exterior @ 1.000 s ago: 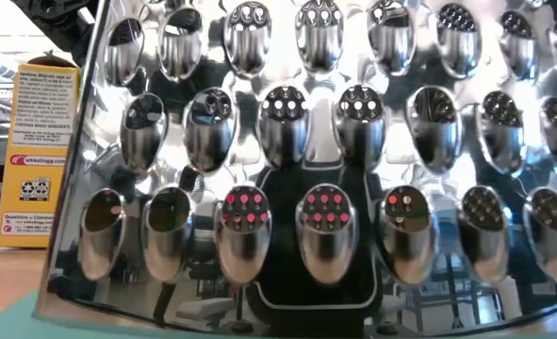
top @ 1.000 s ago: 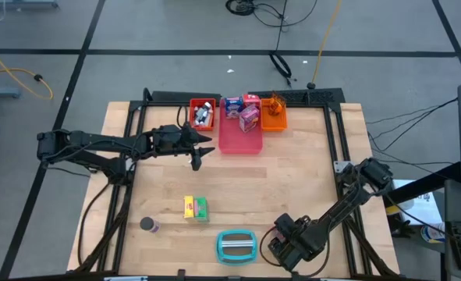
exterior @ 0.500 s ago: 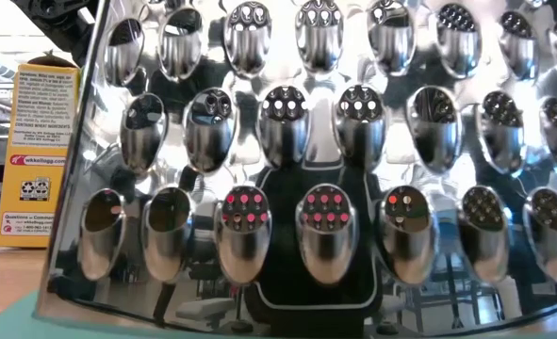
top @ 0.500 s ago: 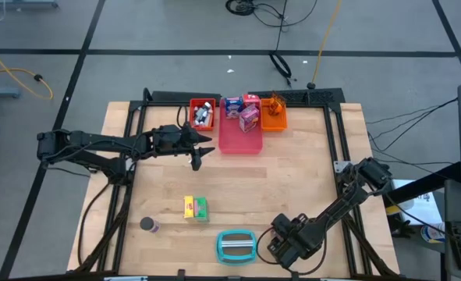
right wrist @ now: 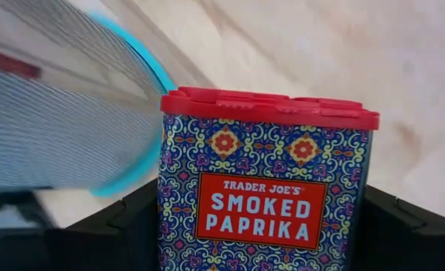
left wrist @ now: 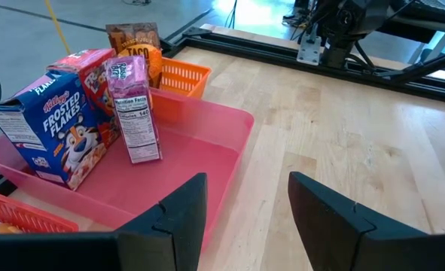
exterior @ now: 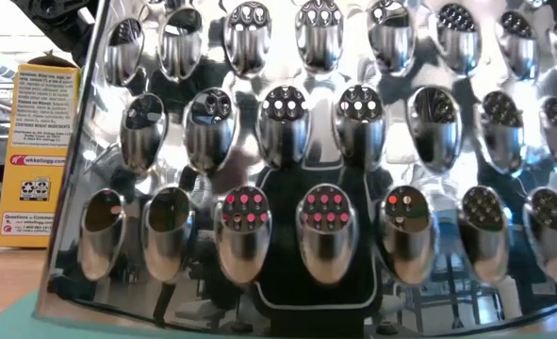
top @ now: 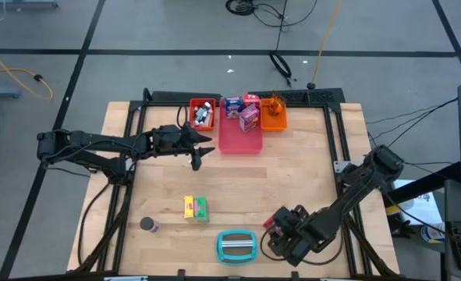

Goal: Pick & Place Kitchen Items
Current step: Put the red seasoning can into the orange bin

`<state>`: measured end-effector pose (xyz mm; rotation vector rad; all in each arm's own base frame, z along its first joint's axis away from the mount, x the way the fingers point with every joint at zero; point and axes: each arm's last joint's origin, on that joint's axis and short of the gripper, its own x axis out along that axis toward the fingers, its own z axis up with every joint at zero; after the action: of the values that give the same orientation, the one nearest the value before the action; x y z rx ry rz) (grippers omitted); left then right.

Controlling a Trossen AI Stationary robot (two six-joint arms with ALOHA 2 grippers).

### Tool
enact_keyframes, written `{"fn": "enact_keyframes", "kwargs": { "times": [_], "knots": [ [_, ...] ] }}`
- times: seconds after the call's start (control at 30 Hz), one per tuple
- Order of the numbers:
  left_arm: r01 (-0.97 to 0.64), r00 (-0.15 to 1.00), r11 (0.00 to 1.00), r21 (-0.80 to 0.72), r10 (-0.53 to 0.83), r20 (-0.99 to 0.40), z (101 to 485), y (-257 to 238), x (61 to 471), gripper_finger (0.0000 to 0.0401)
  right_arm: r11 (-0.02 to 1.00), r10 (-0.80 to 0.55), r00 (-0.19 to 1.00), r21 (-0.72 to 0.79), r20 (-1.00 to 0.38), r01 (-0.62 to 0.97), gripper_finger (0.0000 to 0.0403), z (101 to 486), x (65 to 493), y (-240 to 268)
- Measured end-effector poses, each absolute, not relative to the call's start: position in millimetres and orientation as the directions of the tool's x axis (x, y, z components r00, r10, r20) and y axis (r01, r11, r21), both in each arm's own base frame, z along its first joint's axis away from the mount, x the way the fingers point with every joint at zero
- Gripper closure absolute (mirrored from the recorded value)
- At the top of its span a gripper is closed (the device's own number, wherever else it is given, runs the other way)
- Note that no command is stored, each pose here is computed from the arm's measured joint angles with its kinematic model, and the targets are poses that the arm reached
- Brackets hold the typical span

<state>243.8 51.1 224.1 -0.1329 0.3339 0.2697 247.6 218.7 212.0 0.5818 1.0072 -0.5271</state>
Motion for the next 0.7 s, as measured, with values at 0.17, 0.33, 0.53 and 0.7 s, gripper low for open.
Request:
{"fn": "enact_keyframes", "kwargs": {
  "times": [0.17, 0.33, 0.53, 0.7],
  "knots": [
    [-0.283, 0.909, 0.956, -0.084, 0.239, -0.341, 224.1, 51.1, 243.8, 0.0215, 0.790, -0.144, 0.572, 0.254, -0.807, 0.558, 0.0120, 242.9, 241.2, 212.3],
    [-0.282, 0.910, 0.956, -0.084, 0.239, -0.340, 224.1, 51.0, 243.8, 0.0215, 0.855, -0.125, 0.687, 0.273, -0.716, 0.440, 0.0120, 271.3, 238.1, 204.7],
    [-0.281, 0.914, 0.956, -0.085, 0.240, -0.328, 225.3, 51.1, 244.2, 0.0215, 0.902, -0.165, 0.756, 0.213, -0.633, 0.375, 0.0119, 293.8, 235.7, 190.1],
    [-0.274, 0.929, 0.959, -0.074, 0.243, -0.279, 230.0, 51.5, 245.7, 0.0215, 0.926, -0.244, 0.782, 0.101, -0.573, 0.363, 0.0118, 304.3, 243.2, 172.4]
  ]
}}
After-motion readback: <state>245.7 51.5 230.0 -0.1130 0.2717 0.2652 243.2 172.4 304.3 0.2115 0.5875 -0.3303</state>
